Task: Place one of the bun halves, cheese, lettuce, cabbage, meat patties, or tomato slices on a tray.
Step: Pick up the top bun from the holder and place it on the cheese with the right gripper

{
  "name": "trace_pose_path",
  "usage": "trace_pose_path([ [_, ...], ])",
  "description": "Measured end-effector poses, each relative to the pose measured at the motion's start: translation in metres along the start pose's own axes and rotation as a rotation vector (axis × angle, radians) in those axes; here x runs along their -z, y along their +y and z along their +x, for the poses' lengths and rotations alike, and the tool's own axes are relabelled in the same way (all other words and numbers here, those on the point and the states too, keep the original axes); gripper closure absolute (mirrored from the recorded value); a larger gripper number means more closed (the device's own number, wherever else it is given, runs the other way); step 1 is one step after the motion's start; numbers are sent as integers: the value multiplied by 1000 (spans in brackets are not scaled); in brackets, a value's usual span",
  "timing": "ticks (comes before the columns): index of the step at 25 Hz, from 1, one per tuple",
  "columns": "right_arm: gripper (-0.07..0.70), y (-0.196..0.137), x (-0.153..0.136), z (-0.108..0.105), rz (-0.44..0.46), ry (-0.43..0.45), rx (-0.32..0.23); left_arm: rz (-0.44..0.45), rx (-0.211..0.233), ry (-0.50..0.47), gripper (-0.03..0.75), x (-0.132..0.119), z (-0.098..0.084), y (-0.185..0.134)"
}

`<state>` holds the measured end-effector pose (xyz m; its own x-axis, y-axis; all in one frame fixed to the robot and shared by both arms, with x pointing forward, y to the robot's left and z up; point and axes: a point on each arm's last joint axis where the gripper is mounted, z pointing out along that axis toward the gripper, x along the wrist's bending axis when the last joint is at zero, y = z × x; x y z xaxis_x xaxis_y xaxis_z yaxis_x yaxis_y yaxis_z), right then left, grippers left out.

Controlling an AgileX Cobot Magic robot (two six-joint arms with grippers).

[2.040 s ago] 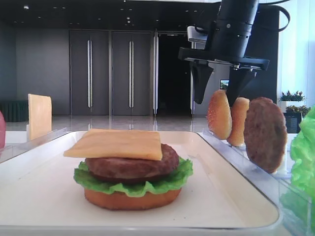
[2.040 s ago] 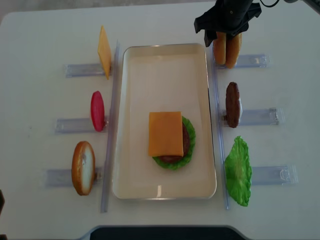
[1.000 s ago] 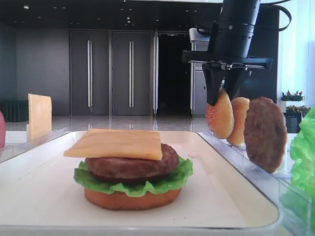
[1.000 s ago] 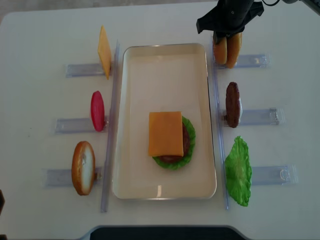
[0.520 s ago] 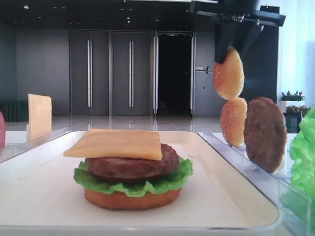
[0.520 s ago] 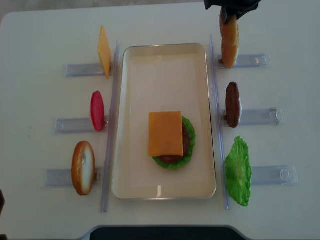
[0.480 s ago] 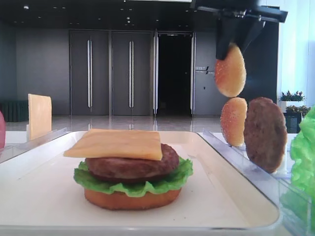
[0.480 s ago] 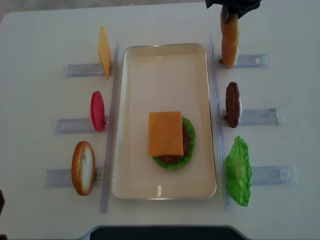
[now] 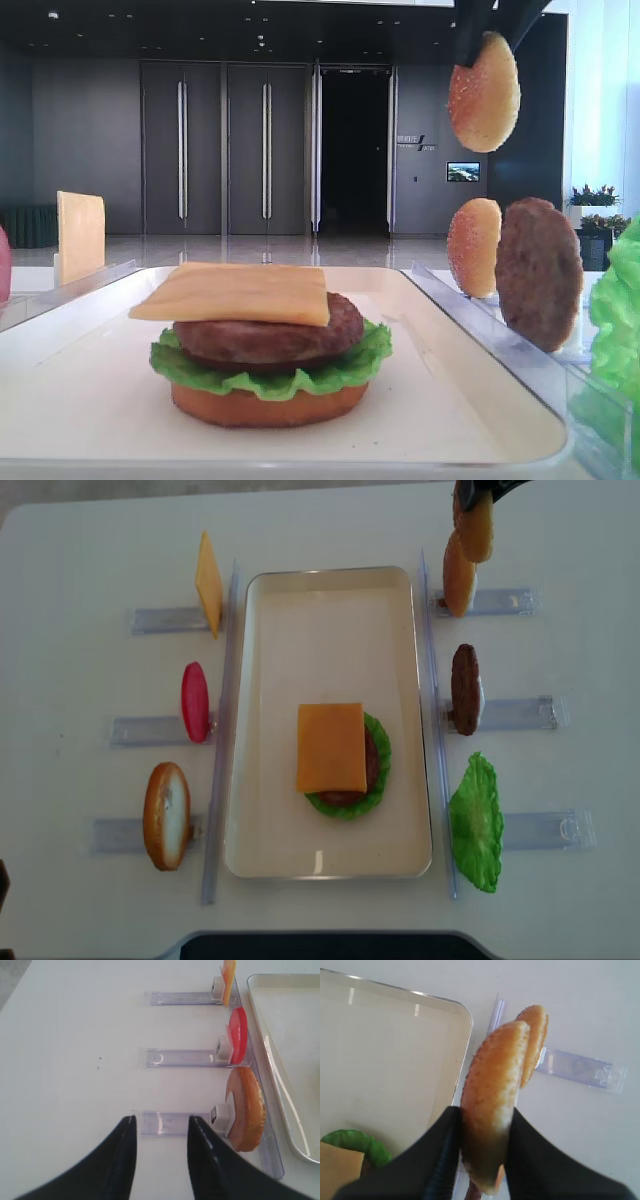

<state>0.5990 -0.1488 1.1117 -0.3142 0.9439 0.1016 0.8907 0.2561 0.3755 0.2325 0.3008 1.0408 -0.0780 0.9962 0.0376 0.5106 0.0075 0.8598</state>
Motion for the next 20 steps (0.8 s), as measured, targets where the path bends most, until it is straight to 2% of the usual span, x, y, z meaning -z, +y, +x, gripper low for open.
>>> trace_pose_path([
  [7, 411, -1, 6, 5, -10, 52, -21, 0, 0, 0, 451, 0, 0, 0],
  [12, 411, -7, 26, 10, -42, 95, -60, 0, 0, 0, 451, 0, 0, 0],
  [16, 412, -26, 45, 23, -53, 117, -63, 0, 0, 0, 451, 0, 0, 0],
  [20, 412, -60, 57, 38, -21, 137, -44, 0, 0, 0, 451, 0, 0, 0],
])
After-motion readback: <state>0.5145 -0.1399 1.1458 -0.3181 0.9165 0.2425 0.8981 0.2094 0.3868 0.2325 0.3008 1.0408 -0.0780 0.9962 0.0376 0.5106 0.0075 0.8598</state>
